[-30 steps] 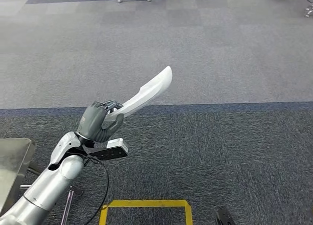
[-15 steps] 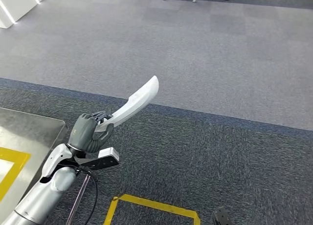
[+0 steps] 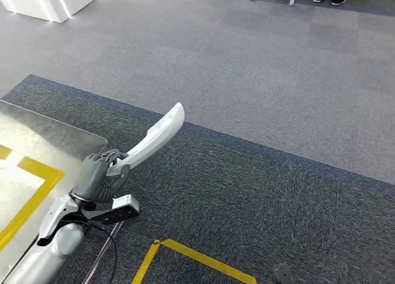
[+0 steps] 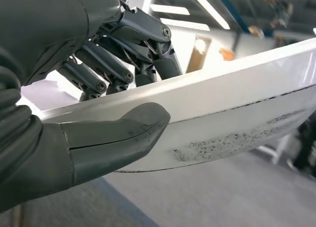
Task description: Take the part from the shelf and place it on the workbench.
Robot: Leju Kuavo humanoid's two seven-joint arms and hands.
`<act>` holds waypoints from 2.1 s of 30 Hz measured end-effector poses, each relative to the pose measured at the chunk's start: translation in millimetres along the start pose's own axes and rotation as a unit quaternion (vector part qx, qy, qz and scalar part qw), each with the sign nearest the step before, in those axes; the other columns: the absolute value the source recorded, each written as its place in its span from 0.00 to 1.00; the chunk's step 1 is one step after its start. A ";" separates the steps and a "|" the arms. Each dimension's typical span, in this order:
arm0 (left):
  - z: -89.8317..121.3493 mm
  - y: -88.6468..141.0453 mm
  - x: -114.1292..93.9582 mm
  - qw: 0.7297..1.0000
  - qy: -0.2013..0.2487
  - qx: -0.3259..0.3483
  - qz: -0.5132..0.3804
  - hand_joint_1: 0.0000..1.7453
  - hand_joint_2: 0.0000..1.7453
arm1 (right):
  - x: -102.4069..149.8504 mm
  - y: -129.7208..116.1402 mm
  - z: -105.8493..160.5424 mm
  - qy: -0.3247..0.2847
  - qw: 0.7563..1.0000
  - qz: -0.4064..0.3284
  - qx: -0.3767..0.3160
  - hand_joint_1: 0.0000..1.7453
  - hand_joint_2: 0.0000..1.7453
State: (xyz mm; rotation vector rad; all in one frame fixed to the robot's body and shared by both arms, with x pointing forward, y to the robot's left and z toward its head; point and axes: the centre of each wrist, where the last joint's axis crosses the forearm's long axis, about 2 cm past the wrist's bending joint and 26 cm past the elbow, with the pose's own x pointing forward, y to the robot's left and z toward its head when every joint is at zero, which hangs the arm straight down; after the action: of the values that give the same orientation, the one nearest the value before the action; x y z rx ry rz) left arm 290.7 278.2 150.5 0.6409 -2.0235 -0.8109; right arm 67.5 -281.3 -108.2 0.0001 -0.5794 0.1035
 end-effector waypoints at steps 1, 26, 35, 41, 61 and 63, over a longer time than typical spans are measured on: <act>2.5 4.4 -0.6 1.000 0.000 0.006 -0.005 1.00 1.00 | -0.8 0.1 0.4 -0.001 1.000 -0.002 -0.001 0.00 0.00; 116.7 90.5 -12.8 0.990 0.062 0.110 -0.069 1.00 1.00 | -23.9 -4.0 11.2 0.002 0.999 -0.040 -0.031 0.00 0.00; 128.9 103.6 -15.5 0.986 0.079 0.123 -0.077 1.00 1.00 | -20.7 -5.0 9.6 -0.004 0.998 -0.045 -0.034 0.00 0.00; 133.4 109.1 -16.1 0.986 0.084 0.123 -0.070 1.00 1.00 | -23.3 -6.0 10.9 -0.002 0.998 -0.046 -0.035 0.00 0.00; 140.3 113.6 -17.1 0.984 0.101 0.126 -0.070 1.00 1.00 | -22.4 -9.4 10.3 -0.003 0.998 -0.047 -0.035 0.00 0.00; 140.1 113.8 -17.1 0.984 0.101 0.127 -0.070 1.00 1.00 | -22.0 -9.5 10.1 -0.004 0.998 -0.046 -0.035 0.00 0.00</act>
State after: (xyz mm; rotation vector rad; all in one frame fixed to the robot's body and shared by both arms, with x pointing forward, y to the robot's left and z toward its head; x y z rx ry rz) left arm 164.9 408.0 164.6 0.9790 -1.9261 -0.5452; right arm 44.6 -293.2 -111.5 -0.0412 -0.5895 -0.0071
